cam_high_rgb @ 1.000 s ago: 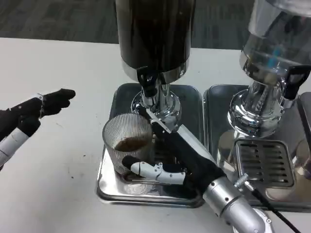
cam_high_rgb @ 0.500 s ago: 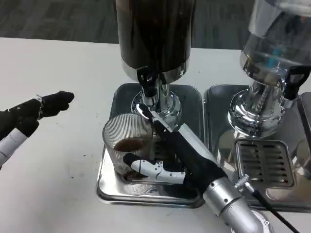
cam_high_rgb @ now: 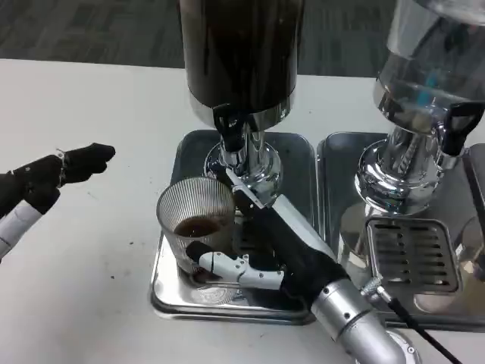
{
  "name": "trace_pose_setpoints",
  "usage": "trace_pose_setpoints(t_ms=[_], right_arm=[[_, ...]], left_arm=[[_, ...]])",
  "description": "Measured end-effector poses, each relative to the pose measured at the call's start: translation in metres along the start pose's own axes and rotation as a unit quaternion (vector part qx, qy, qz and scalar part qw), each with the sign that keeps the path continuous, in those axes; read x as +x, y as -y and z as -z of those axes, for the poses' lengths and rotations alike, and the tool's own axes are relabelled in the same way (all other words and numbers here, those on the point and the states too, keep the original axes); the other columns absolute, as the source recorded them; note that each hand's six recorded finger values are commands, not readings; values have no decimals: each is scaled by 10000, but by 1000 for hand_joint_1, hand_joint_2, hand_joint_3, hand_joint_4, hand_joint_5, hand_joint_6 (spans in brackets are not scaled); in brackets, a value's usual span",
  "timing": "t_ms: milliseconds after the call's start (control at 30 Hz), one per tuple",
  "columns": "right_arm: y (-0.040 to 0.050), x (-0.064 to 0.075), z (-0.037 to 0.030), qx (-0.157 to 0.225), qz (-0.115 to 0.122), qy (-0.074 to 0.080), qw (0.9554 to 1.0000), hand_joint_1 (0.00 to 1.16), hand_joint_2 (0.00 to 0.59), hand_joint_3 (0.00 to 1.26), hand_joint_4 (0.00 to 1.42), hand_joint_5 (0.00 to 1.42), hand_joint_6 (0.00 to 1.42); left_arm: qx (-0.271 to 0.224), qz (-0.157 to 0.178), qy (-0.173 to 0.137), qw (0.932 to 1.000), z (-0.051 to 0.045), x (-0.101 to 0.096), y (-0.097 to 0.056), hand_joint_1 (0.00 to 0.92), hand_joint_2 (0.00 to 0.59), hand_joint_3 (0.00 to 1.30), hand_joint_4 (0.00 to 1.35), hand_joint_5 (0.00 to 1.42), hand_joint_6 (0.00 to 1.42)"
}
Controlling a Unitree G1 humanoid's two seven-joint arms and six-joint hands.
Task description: Grasp the cup under the faucet to collect the drink, then remove the cup.
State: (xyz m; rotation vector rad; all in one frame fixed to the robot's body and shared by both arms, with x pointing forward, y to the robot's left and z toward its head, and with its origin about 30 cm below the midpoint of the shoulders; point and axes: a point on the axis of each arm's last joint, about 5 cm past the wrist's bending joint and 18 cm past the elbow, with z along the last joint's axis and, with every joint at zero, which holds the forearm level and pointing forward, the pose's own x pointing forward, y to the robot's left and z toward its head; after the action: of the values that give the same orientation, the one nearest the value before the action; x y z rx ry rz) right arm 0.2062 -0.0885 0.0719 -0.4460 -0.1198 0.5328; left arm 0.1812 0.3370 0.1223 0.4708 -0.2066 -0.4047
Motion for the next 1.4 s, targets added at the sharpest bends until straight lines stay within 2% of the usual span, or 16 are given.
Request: trace_pose_setpoints(t_ms=[200, 600, 867, 1067, 1233, 1400], right_arm=[[-19, -27, -5, -186, 52, -122, 9997, 507, 204, 0, 0, 0, 0], [-47, -40, -19, -250, 8, -104, 9996, 500, 203, 0, 0, 0, 0], [-74, -52, -23, -241, 145, -179, 9994, 501, 205, 0, 0, 0, 0], [-94, -38, -51, -304, 156, -178, 9993, 501, 209, 0, 0, 0, 0], [-117, -38, -70, -364, 278, -218, 9987, 500, 210, 0, 0, 0, 0], [-141, -45, -71, -388, 275, -274, 9985, 494, 217, 0, 0, 0, 26]], left_arm=[[-1, 2, -12, 10000, -1, -1, -4, 0, 111, 290, 197, 185, 156], [-15, 3, -28, 10000, 1, -2, -5, 0, 125, 298, 209, 196, 156], [-22, 4, -37, 10000, 3, -3, -4, 0, 131, 300, 211, 196, 156], [-19, 6, -43, 10000, 3, -3, -6, 0, 135, 300, 212, 197, 156], [-3, 11, -56, 10000, -1, -8, -15, 0, 138, 300, 212, 197, 156], [-10, 14, -76, 10000, 3, -19, -11, 0, 140, 300, 212, 197, 156]])
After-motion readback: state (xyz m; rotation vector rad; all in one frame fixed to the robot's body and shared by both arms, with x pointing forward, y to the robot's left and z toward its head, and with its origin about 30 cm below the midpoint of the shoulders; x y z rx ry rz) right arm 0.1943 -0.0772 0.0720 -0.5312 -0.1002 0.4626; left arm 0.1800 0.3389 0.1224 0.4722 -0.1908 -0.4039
